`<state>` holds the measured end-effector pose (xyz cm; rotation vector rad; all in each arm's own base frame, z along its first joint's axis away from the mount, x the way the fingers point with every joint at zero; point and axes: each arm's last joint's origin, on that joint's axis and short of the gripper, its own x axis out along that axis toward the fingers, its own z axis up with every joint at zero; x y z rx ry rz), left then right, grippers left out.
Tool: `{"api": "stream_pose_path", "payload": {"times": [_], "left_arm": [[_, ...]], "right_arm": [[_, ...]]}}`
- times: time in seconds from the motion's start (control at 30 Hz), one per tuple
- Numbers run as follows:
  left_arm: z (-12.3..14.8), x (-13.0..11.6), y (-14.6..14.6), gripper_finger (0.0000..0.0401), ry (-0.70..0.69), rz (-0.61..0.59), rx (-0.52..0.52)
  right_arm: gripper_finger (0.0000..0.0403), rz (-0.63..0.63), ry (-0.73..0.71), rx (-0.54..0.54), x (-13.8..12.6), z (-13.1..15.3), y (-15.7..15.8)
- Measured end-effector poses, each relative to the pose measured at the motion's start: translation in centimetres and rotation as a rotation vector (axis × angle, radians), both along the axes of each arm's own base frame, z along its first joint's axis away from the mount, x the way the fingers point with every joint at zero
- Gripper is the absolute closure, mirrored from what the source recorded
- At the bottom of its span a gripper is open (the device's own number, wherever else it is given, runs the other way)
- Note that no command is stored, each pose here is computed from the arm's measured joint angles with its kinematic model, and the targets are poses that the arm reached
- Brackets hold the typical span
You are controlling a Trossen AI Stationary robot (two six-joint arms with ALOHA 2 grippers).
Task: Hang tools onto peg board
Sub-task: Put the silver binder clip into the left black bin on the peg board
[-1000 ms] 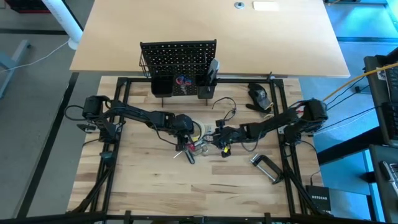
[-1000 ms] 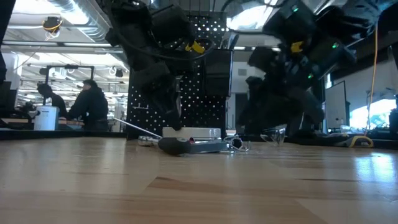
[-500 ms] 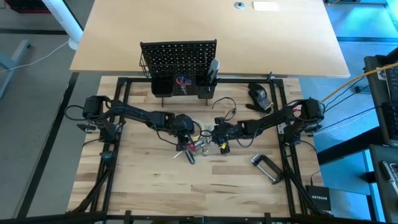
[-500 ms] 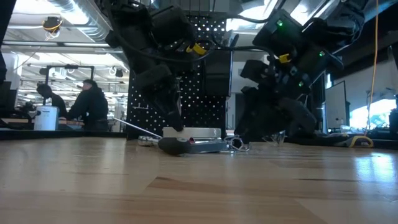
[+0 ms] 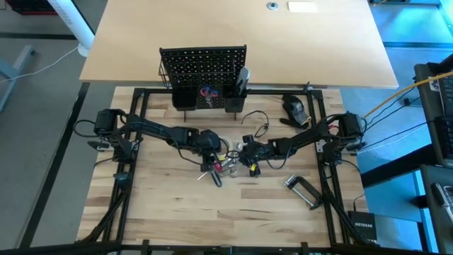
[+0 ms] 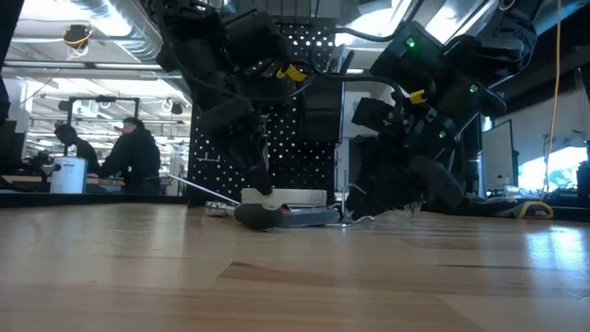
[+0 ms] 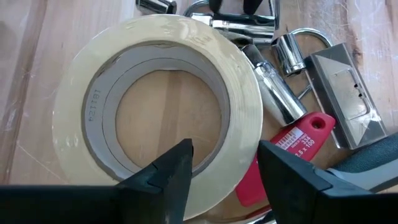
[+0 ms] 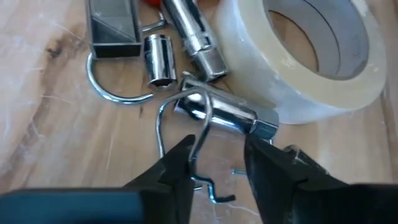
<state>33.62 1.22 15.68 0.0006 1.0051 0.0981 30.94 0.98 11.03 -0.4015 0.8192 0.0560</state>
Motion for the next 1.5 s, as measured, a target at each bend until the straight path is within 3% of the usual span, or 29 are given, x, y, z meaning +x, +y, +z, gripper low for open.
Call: {"api": "stream_pose_path", "payload": {"times": [0.43, 0.8, 1.03, 1.5], "left_arm": [[0.0, 0.0, 0.0, 0.023, 0.0, 0.0, 0.0], [0.0, 0.0, 0.0, 0.023, 0.002, 0.003, -0.003], [0.3, -0.1, 0.0, 0.023, 0.004, 0.005, -0.005], [3.2, -1.0, -1.1, 0.023, -0.073, -0.021, -0.006]], "right_arm": [[0.0394, 0.013, 0.016, -0.036, -0.1, 0.0, -0.1], [0.0396, -0.029, 0.05, -0.076, -0.4, 1.6, -0.2], [0.0398, -0.037, -0.002, -0.067, -0.5, 3.0, -0.2], [0.0398, -0.069, -0.013, -0.034, -0.9, 4.0, -0.2]]}}
